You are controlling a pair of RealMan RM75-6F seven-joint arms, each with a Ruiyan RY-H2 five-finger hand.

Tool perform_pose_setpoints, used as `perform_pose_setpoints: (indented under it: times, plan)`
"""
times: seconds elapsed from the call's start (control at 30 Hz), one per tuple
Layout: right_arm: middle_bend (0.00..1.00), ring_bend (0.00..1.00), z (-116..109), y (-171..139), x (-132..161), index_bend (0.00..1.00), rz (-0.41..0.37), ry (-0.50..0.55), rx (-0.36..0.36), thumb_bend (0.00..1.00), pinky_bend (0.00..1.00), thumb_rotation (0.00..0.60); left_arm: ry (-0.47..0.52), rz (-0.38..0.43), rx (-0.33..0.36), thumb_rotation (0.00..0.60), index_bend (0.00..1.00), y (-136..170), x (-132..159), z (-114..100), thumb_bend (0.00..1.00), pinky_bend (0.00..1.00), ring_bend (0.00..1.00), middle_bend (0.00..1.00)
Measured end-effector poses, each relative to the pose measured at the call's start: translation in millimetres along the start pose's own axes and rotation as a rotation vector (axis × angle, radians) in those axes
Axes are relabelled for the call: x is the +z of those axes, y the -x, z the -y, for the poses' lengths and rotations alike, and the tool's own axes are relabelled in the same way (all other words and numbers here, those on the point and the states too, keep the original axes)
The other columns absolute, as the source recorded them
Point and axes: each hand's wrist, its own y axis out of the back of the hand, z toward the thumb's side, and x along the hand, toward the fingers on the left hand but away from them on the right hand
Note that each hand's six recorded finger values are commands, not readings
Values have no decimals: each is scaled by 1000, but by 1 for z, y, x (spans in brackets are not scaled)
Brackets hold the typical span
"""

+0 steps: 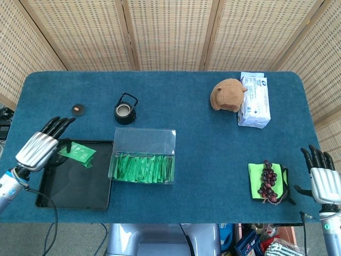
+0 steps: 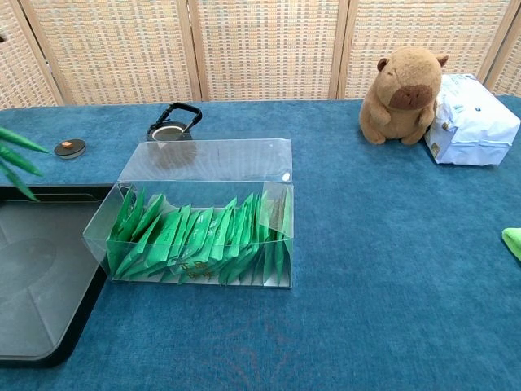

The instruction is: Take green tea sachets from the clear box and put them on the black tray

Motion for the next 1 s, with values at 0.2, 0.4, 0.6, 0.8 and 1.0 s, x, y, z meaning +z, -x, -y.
perform_pose_setpoints:
  times: [0.2, 0.4, 0.6, 0.8, 1.0]
  plan:
    - [0, 0, 1, 0, 4, 0, -12, -1, 3, 0, 0, 600, 31, -109, -104, 600, 299, 21, -23, 22, 444, 0, 0, 0]
    - [0, 0, 0, -1, 4, 0, -14, 0, 1, 0, 0, 600, 78, -189, -175, 600, 0, 30, -28, 32, 275, 0, 0, 0]
    - [0, 0, -1, -2, 4, 0, -13, -1, -3, 0, 0, 600, 133, -195, -84, 600, 0, 33, -23, 21, 220, 0, 0, 0]
    - [0, 0, -3, -4, 5, 0, -18, 4, -10, 0, 0, 600, 145, -218, 76, 600, 0, 46, -17, 11, 206, 0, 0, 0]
    - [0, 0, -5, -5, 5, 0, -25, 9, -15, 0, 0, 600, 98, -306, 200, 600, 0, 69, -17, 13, 206, 0, 0, 0]
